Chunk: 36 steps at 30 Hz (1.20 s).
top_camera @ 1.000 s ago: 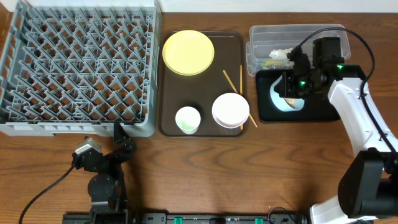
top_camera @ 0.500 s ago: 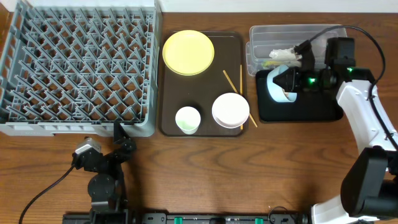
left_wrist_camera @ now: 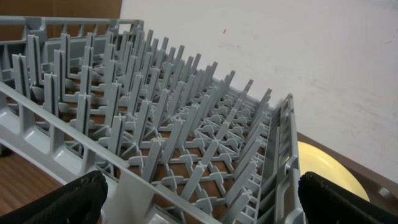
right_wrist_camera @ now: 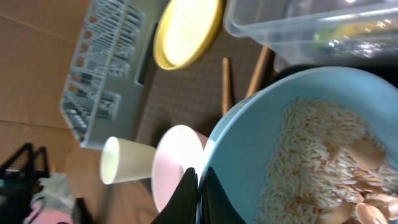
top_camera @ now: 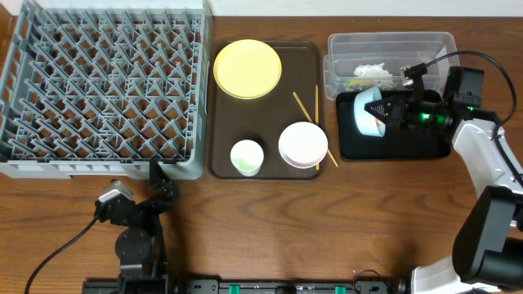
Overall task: Sort waste into correct bins and load items into the dishwasher
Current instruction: 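Tilt the light-blue bowl with the right gripper, pouring rice onto the black tray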
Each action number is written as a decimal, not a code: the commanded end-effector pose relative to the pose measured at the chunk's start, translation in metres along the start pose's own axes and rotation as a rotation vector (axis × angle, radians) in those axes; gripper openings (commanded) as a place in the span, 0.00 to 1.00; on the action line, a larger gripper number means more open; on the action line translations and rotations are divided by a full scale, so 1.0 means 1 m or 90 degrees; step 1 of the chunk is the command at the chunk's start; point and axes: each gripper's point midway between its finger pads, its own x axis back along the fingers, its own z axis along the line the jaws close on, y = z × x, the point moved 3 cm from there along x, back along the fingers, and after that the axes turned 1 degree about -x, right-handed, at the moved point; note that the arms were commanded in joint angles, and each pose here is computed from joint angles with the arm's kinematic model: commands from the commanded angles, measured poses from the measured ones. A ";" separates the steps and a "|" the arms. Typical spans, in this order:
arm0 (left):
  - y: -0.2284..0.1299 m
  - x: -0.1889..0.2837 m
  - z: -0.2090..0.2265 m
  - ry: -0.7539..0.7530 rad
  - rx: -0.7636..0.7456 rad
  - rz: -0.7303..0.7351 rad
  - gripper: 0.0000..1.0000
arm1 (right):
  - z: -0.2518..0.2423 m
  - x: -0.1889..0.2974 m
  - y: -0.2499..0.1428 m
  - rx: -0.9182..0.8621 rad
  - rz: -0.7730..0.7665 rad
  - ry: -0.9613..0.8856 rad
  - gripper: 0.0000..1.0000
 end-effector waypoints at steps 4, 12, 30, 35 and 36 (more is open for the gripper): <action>-0.014 -0.001 0.008 0.026 -0.022 0.027 1.00 | 0.007 0.018 0.010 -0.049 -0.034 0.049 0.01; -0.014 -0.001 0.008 0.026 -0.022 0.027 1.00 | -0.006 0.033 0.018 -0.166 -0.065 0.032 0.01; -0.014 -0.001 0.008 0.026 -0.022 0.027 1.00 | -0.040 0.026 0.019 -0.270 -0.048 0.196 0.01; -0.014 -0.001 0.008 0.026 -0.022 0.027 1.00 | -0.047 0.021 0.015 -0.272 -0.042 0.211 0.01; -0.014 -0.001 0.008 0.026 -0.022 0.027 1.00 | -0.047 0.021 0.016 -0.267 -0.042 0.214 0.01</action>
